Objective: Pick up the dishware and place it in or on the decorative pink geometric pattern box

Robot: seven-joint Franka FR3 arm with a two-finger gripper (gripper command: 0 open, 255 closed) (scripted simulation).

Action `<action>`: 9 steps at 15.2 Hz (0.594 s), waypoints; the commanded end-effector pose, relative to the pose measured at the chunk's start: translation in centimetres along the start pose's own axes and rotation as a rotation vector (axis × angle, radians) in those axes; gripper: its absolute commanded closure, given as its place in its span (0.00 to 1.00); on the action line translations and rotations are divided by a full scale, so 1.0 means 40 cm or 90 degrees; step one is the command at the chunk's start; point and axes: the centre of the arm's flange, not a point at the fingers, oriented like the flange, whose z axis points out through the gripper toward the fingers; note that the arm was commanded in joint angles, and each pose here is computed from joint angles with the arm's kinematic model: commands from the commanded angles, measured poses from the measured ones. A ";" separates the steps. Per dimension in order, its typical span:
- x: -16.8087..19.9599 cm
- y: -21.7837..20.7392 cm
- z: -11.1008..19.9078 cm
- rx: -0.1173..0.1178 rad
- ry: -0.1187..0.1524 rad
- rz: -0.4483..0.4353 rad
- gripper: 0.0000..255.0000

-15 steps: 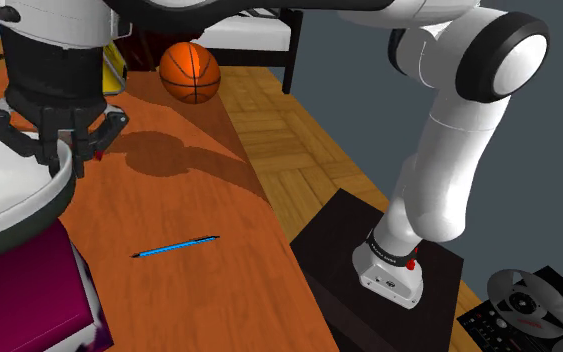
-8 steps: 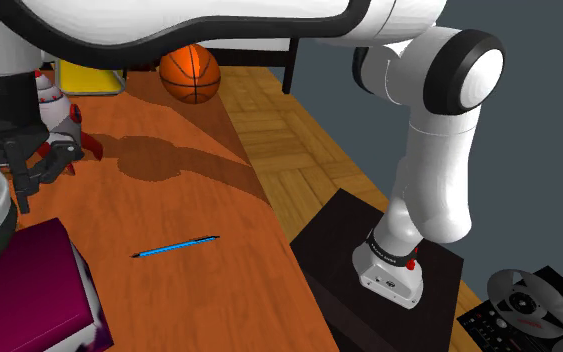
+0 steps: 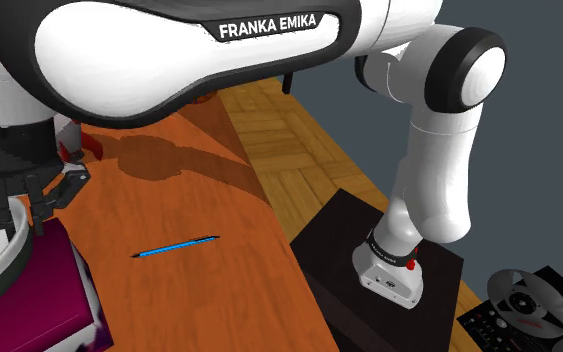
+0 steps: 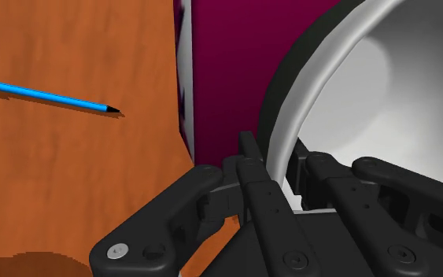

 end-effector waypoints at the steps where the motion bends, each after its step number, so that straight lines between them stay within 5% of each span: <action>1: -0.002 0.007 0.025 0.001 0.000 0.000 1.00; 9: -0.005 0.021 0.076 0.001 0.000 0.000 1.00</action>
